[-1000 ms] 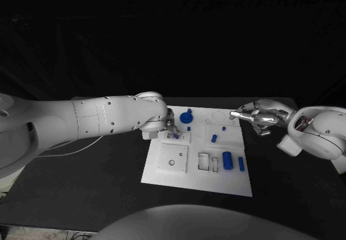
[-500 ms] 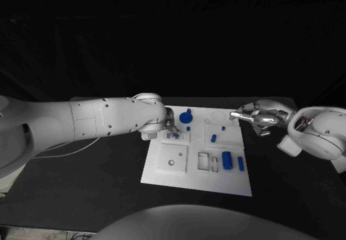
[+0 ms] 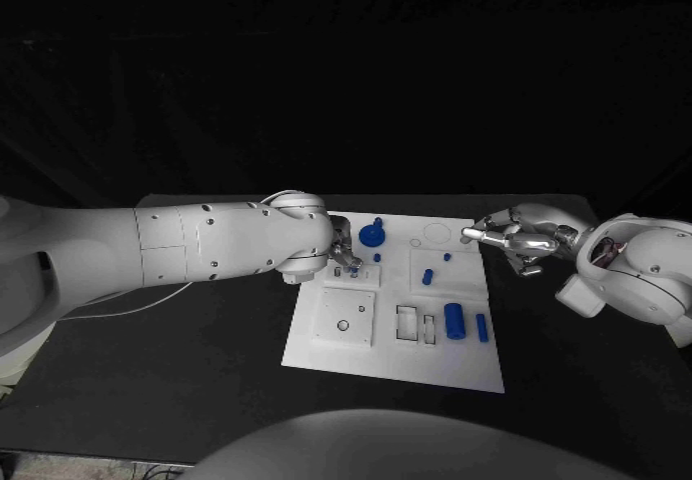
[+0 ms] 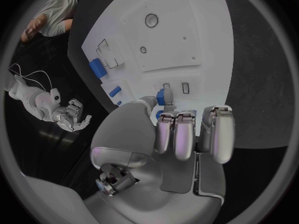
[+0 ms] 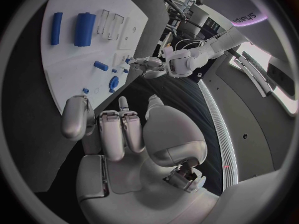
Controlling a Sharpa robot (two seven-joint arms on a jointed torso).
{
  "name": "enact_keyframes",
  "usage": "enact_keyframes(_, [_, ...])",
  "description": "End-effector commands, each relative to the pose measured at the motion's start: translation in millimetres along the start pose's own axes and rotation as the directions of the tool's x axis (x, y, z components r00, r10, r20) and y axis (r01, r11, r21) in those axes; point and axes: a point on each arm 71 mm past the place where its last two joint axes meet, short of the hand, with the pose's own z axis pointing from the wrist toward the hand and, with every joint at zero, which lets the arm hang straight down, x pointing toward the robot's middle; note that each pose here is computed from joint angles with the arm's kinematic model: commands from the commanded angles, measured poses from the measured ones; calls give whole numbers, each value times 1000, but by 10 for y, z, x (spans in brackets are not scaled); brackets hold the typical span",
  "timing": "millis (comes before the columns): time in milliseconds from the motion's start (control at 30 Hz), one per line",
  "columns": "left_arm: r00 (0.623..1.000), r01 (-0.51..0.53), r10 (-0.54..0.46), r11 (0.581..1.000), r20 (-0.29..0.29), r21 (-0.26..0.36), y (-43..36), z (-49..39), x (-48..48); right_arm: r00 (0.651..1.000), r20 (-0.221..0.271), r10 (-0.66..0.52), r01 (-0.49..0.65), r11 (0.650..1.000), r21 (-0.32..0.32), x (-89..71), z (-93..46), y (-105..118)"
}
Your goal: Assemble the parts on the task board
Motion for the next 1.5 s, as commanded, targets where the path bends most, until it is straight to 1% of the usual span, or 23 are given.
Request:
enact_keyframes(33, [1000, -9, 9, 1000, 21, 4, -5, 4, -3, 1000, 0, 1, -1, 1000, -12, 6, 1, 3])
enact_keyframes(400, [1000, -21, 21, 1000, 12, -15, 19, 31, 22, 1000, 2, 2, -2, 1000, -10, 6, -2, -4])
enact_keyframes(767, [1000, -14, 14, 1000, 16, -7, -7, 60, 45, 1000, 0, 2, -2, 1000, -12, 11, 2, 1])
enact_keyframes(1033, [1000, -7, 7, 1000, 15, 8, -38, 65, 99, 1000, 0, 3, -3, 1000, -10, 13, 3, -11])
enact_keyframes(1233, [1000, -5, 5, 1000, 8, -7, 11, 88, 134, 1000, 0, 5, -5, 1000, -10, 19, 6, -20])
enact_keyframes(1500, [1000, -7, 7, 1000, 14, -22, 67, 96, 139, 1000, 2, 7, -7, 1000, -9, 18, 3, -32])
